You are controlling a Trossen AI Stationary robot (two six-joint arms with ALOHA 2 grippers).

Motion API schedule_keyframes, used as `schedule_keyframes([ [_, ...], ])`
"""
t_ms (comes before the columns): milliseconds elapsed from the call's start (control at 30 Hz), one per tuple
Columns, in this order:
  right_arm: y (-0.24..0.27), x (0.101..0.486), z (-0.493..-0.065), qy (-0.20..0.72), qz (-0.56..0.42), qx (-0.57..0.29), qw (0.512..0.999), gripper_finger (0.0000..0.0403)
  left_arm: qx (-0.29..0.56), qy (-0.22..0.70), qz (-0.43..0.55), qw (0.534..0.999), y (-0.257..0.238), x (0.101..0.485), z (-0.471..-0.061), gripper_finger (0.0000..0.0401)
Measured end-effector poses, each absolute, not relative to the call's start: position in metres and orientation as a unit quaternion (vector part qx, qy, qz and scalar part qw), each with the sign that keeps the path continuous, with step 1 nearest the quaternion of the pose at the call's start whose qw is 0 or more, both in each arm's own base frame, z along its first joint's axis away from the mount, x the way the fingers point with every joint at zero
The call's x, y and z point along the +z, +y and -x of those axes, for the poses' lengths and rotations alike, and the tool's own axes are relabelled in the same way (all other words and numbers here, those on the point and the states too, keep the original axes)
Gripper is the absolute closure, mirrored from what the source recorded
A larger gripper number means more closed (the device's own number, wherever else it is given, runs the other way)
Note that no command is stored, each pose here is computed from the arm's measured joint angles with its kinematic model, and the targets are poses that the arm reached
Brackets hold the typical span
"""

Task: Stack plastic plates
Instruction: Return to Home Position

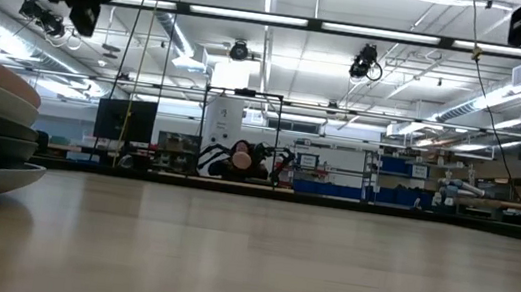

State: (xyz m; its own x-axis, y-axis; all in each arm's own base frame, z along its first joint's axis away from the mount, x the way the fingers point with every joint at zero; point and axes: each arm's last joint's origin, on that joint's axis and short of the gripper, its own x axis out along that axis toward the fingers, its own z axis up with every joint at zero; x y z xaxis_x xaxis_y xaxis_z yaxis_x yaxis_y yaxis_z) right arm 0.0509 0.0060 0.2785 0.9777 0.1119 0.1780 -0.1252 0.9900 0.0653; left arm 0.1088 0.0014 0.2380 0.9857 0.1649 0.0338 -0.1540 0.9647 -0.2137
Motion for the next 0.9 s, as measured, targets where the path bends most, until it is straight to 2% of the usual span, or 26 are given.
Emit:
schedule_keyframes([
  [133, 0.007, 0.262, -0.061, -0.079, -0.024, 0.053, 0.995, 0.0385, 0.069, -0.066, 0.122, 0.988, 0.000, 0.221, -0.106, 0.0388],
  [267, 0.008, 0.241, -0.074, -0.064, -0.056, 0.057, 0.995, 0.0385, 0.074, -0.093, 0.126, 0.985, 0.001, 0.220, -0.098, 0.0388],
  [400, 0.010, 0.225, -0.082, -0.101, -0.082, 0.076, 0.989, 0.0385, 0.107, -0.127, 0.101, 0.981, 0.003, 0.224, -0.083, 0.0388],
  [567, 0.012, 0.192, -0.093, -0.115, -0.095, 0.079, 0.986, 0.0385, 0.174, -0.105, 0.044, 0.978, 0.007, 0.222, -0.082, 0.0388],
  [633, 0.012, 0.182, -0.096, -0.078, -0.104, 0.077, 0.989, 0.0385, 0.184, -0.081, 0.038, 0.979, 0.007, 0.215, -0.083, 0.0388],
  [900, 0.017, 0.168, -0.100, 0.010, -0.189, 0.103, 0.977, 0.0385, 0.122, -0.005, 0.052, 0.991, 0.003, 0.199, -0.086, 0.0388],
])
